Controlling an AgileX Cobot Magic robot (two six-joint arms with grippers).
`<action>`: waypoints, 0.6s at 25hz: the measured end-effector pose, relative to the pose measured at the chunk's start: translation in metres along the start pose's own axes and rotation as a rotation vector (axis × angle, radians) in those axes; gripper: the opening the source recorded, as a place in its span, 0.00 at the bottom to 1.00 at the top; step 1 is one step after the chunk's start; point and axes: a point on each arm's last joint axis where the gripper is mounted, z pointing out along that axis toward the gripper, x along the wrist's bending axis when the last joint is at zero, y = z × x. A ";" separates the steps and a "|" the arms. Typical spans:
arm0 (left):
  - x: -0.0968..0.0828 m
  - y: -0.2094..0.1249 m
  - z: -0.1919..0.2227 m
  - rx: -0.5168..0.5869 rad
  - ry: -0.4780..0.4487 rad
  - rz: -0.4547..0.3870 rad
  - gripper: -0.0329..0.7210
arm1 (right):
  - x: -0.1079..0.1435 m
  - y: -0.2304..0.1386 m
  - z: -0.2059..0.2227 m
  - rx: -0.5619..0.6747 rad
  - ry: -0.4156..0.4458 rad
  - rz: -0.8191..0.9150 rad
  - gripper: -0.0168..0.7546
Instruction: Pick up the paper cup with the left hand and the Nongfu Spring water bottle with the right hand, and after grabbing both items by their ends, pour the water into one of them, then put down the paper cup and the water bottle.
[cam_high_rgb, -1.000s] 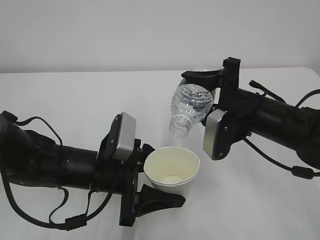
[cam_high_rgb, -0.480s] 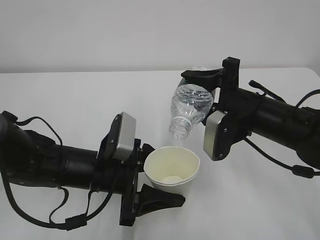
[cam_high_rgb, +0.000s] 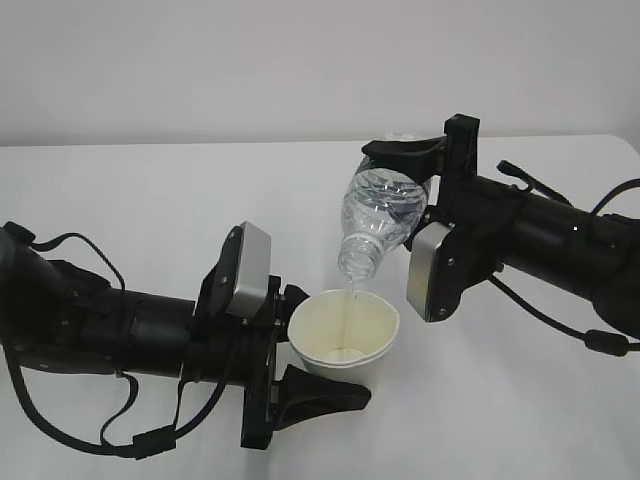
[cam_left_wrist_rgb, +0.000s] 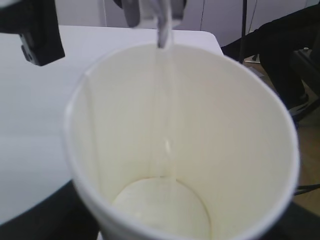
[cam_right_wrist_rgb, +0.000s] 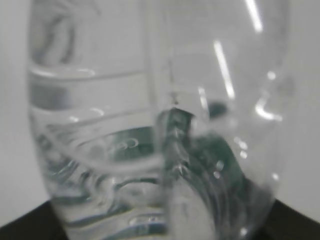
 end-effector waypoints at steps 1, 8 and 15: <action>0.000 0.000 0.000 0.000 0.000 0.000 0.71 | 0.000 0.000 0.000 0.000 0.000 0.000 0.60; 0.000 0.000 0.000 0.000 0.000 0.000 0.71 | 0.000 0.000 0.000 0.000 0.000 -0.001 0.60; 0.000 0.000 0.000 -0.001 0.001 -0.001 0.71 | 0.000 0.000 0.000 0.000 -0.001 -0.001 0.60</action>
